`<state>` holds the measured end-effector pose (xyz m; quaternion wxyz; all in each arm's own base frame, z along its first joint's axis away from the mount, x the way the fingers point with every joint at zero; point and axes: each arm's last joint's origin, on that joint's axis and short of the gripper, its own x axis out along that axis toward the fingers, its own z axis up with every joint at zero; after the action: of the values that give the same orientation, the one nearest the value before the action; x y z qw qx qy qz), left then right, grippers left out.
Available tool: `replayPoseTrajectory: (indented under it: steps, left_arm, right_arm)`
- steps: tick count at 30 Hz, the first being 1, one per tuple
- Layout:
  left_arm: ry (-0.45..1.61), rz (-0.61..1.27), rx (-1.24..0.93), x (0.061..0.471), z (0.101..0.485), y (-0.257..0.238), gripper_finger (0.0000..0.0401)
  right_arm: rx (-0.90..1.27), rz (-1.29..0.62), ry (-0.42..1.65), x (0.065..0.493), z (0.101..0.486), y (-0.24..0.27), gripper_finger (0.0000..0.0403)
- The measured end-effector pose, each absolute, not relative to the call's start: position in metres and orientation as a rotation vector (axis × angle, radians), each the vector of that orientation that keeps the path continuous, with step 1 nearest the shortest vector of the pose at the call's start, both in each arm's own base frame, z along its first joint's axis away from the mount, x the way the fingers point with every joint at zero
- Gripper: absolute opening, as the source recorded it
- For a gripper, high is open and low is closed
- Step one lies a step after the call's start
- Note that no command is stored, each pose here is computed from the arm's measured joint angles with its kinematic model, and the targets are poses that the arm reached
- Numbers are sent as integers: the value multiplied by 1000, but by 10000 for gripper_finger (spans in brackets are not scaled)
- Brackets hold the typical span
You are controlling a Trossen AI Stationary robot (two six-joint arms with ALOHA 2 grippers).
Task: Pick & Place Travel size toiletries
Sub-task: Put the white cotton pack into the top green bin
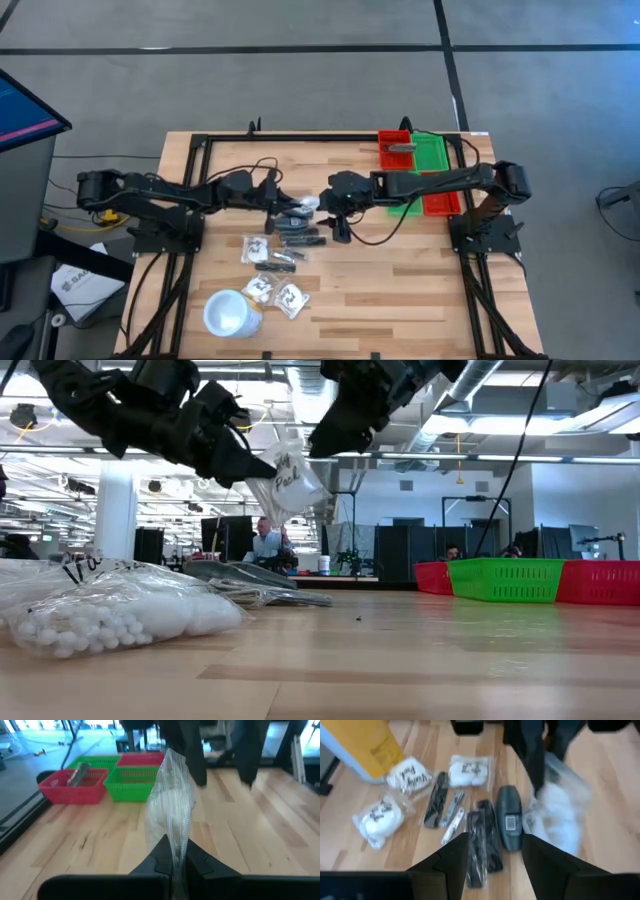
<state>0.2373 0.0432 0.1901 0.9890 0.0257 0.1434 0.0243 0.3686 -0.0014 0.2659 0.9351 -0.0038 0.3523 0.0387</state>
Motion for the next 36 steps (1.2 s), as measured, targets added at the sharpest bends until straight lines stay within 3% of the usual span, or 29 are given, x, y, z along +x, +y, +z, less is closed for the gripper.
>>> replayPoseTrajectory:
  steps: [20,36]
  left_arm:
    - [277,-70,181,272,228,34,3]
    - [269,-121,159,300,235,24,3]
  right_arm:
    - [-6,-9,820,337,287,-2,171]
    - [-58,-35,826,335,288,-3,168]
